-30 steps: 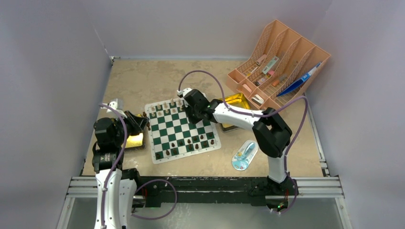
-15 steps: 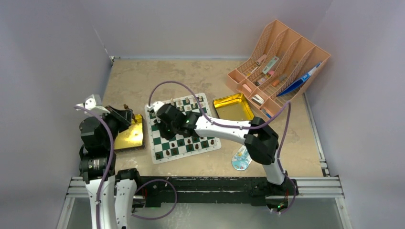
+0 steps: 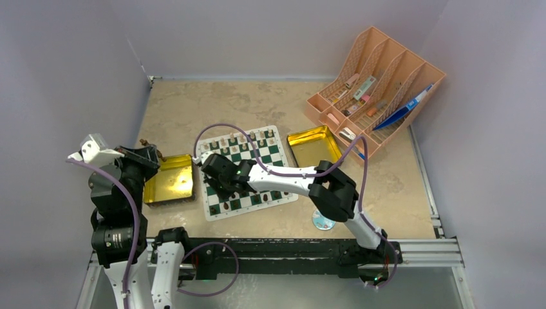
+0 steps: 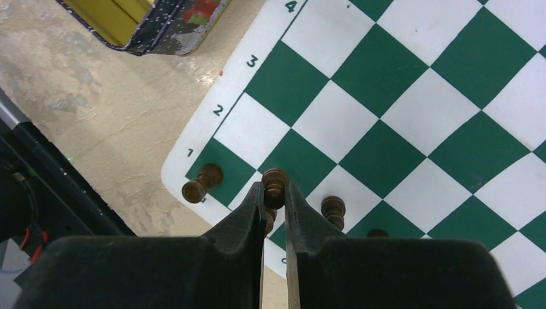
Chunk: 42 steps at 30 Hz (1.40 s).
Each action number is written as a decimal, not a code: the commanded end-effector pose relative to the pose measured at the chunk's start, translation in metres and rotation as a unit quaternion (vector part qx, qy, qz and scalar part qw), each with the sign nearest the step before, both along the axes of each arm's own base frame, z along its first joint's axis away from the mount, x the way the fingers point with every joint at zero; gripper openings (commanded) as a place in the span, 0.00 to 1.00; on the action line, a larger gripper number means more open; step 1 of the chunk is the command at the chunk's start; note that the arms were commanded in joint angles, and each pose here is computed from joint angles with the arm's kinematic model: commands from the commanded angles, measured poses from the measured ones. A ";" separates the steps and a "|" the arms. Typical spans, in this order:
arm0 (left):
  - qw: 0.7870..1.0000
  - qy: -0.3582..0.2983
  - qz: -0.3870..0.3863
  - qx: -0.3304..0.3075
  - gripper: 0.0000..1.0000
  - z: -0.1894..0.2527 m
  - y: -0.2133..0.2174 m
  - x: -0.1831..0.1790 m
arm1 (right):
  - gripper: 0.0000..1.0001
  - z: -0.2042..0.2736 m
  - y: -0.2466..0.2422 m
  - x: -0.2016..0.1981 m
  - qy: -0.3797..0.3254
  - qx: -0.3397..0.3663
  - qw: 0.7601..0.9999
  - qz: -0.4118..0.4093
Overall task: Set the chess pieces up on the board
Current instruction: Place the chess piece on the chessboard.
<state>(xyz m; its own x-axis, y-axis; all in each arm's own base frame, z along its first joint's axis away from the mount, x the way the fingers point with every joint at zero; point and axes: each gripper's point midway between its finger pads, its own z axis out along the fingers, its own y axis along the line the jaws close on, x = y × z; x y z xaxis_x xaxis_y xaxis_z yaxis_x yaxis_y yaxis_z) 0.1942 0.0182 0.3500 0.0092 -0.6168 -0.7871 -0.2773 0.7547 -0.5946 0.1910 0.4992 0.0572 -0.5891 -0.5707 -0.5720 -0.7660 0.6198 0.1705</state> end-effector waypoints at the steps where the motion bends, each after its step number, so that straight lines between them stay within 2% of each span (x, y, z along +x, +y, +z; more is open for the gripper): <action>1: 1.000 -0.013 0.012 -0.012 0.00 0.011 0.002 -0.004 | 0.10 0.014 0.008 0.008 -0.014 0.005 1.000 -0.021; 17: 1.000 -0.012 -0.009 -0.014 0.00 0.007 -0.005 0.003 | 0.14 -0.007 0.001 0.012 -0.016 -0.028 0.999 -0.030; 25: 1.000 -0.005 -0.018 -0.020 0.00 0.001 -0.008 0.006 | 0.25 -0.004 0.002 0.009 -0.013 -0.020 0.999 -0.023; 31: 0.998 0.009 -0.027 -0.052 0.00 -0.007 -0.014 0.008 | 0.34 0.042 0.010 0.011 -0.030 0.042 0.998 -0.027; 38: 0.991 0.052 -0.017 -0.124 0.00 -0.022 -0.020 0.010 | 0.35 0.109 0.006 0.031 -0.110 0.113 0.986 -0.052; 42: 0.983 0.083 -0.023 -0.164 0.00 -0.032 -0.029 0.009 | 0.35 0.160 -0.008 0.044 -0.182 0.172 0.966 -0.070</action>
<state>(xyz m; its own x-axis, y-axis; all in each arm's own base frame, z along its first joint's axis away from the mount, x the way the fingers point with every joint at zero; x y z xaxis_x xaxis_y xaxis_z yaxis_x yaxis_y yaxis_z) 0.2049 0.0014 0.3161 -0.1046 -0.7760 -0.6220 -0.3507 0.6140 -0.7071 0.2153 0.4919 0.1416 -0.5120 -0.4104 -0.7546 -0.7354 0.6634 0.1382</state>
